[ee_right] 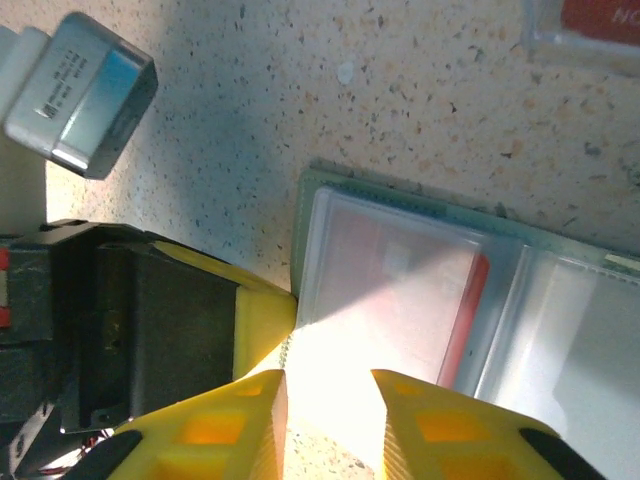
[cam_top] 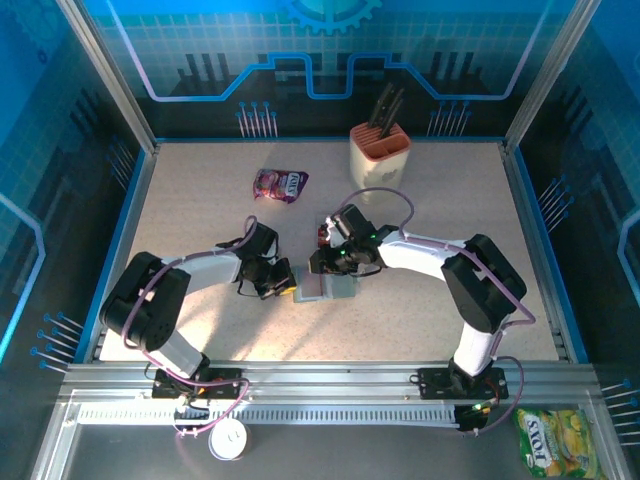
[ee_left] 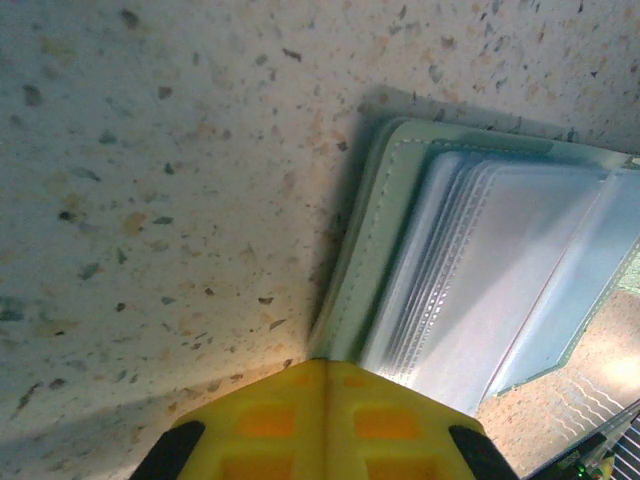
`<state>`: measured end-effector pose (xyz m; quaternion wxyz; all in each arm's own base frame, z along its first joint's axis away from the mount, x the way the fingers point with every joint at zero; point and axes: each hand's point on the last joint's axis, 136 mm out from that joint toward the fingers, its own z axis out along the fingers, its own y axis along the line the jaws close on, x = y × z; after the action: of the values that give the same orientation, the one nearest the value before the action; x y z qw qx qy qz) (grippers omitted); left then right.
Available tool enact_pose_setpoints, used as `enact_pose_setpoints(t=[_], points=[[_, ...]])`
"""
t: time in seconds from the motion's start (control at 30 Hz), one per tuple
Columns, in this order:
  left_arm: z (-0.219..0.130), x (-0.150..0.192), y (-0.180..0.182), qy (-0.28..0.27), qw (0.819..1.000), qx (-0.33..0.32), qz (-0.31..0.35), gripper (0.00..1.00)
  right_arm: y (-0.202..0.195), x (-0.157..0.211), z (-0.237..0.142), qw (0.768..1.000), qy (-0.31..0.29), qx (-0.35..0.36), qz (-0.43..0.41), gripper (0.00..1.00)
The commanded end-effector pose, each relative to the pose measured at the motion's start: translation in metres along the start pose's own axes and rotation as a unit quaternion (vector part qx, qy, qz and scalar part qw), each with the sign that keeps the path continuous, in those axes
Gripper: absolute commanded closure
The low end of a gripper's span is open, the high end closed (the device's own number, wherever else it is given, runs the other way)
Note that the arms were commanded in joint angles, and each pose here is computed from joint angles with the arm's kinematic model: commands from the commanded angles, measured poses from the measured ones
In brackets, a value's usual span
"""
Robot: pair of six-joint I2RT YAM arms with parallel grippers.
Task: Take the credit cards out of the card holder
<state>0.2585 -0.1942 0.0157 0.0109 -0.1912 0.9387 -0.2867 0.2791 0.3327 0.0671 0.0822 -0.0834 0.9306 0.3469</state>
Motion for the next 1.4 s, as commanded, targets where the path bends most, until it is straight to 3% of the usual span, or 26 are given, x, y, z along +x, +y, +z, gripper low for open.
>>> enact_pose_setpoints(t=[0.0,0.23,0.7,1.37], points=[[0.005,0.002,0.017,0.003,1.0,-0.026,-0.009,1.0,0.005,0.011,0.009,0.999,0.022,-0.02,0.017,0.68],[0.008,0.001,0.019,0.007,0.999,-0.036,-0.006,1.0,0.005,0.014,0.015,0.999,0.032,-0.031,0.024,0.63],[0.008,-0.004,0.016,0.006,0.999,-0.041,-0.002,1.0,-0.001,0.019,0.028,0.998,0.05,-0.03,0.035,0.63],[0.007,-0.004,0.017,0.007,0.999,-0.045,-0.002,1.0,-0.019,0.025,0.026,0.997,0.058,0.017,0.047,0.62]])
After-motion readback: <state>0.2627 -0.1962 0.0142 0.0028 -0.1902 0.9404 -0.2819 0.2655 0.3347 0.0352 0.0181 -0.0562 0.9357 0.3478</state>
